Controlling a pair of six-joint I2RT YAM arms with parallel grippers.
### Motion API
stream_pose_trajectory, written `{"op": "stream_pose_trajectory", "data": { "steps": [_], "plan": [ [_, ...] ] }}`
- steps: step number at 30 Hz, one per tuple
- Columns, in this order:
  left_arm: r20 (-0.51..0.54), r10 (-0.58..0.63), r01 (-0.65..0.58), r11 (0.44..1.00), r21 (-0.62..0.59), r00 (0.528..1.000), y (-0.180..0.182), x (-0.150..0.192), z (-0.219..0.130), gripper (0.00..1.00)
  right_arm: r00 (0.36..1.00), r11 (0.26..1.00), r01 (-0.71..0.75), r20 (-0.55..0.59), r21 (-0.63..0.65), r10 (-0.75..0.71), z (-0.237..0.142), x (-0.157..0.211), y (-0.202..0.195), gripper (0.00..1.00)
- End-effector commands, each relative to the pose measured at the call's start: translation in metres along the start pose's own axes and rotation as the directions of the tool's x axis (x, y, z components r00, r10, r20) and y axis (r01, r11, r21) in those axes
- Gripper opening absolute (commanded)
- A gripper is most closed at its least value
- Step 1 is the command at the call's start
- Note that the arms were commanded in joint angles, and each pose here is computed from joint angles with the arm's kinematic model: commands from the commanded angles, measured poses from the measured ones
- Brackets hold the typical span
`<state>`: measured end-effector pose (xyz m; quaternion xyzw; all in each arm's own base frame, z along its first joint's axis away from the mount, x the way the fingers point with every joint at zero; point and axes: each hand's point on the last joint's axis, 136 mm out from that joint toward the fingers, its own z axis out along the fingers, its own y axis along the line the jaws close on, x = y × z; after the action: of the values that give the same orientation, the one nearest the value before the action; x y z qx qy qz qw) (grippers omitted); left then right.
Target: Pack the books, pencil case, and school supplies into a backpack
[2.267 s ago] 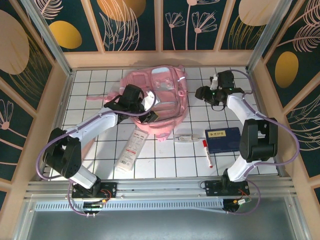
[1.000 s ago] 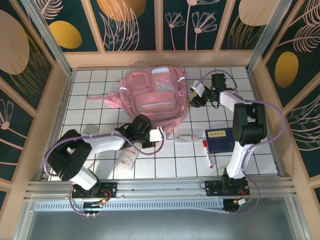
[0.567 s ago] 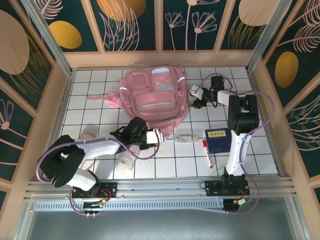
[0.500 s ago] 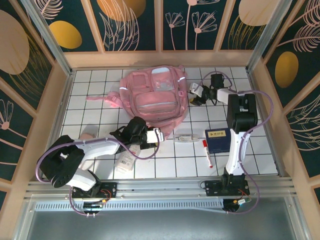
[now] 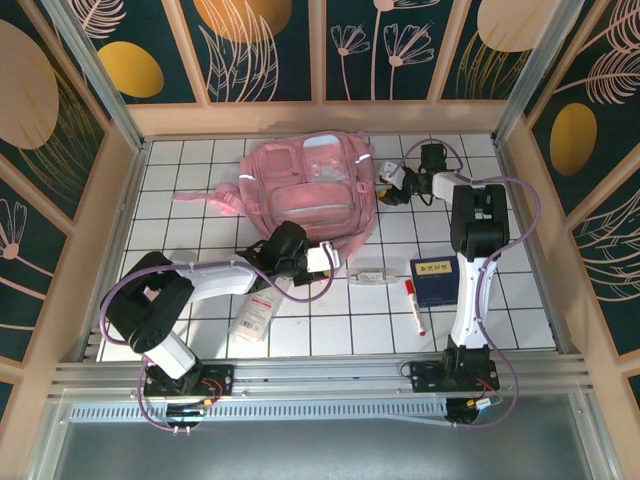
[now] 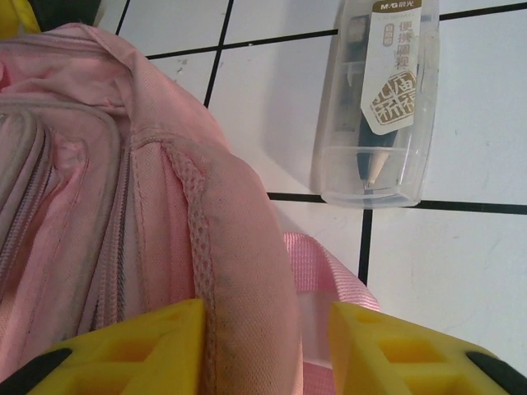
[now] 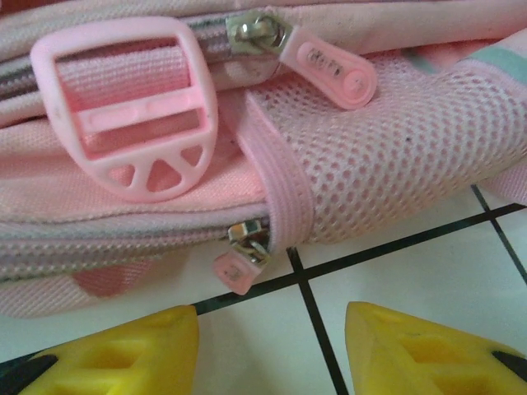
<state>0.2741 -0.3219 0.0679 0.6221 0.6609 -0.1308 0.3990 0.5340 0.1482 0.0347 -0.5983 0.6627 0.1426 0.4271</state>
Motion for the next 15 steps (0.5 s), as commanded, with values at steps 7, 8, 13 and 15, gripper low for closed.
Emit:
{"op": "stream_pose_trajectory", "data": {
  "steps": [7, 8, 13, 15],
  "plan": [
    [-0.037, -0.055, 0.053, 0.998, -0.042, 0.998, 0.001, 0.014, -0.006, 0.41, 0.997, 0.996, -0.054, 0.048, -0.076, 0.057, 0.010, -0.009, 0.012, 0.38],
    [-0.049, -0.058, 0.056, 0.997, -0.053, 0.997, 0.003, 0.016, -0.006, 0.39, 0.997, 0.996, -0.057, 0.047, -0.076, 0.060, 0.010, -0.009, 0.012, 0.36],
    [-0.078, -0.073, 0.068, 0.995, -0.073, 0.994, 0.008, 0.019, -0.004, 0.33, 0.998, 0.996, -0.051, 0.034, -0.067, 0.053, 0.012, -0.008, 0.012, 0.30],
    [-0.095, -0.075, 0.069, 0.995, -0.070, 0.993, 0.008, 0.021, -0.002, 0.33, 0.997, 0.996, -0.049, 0.049, -0.076, 0.053, 0.012, -0.012, 0.015, 0.30]
  ]
}}
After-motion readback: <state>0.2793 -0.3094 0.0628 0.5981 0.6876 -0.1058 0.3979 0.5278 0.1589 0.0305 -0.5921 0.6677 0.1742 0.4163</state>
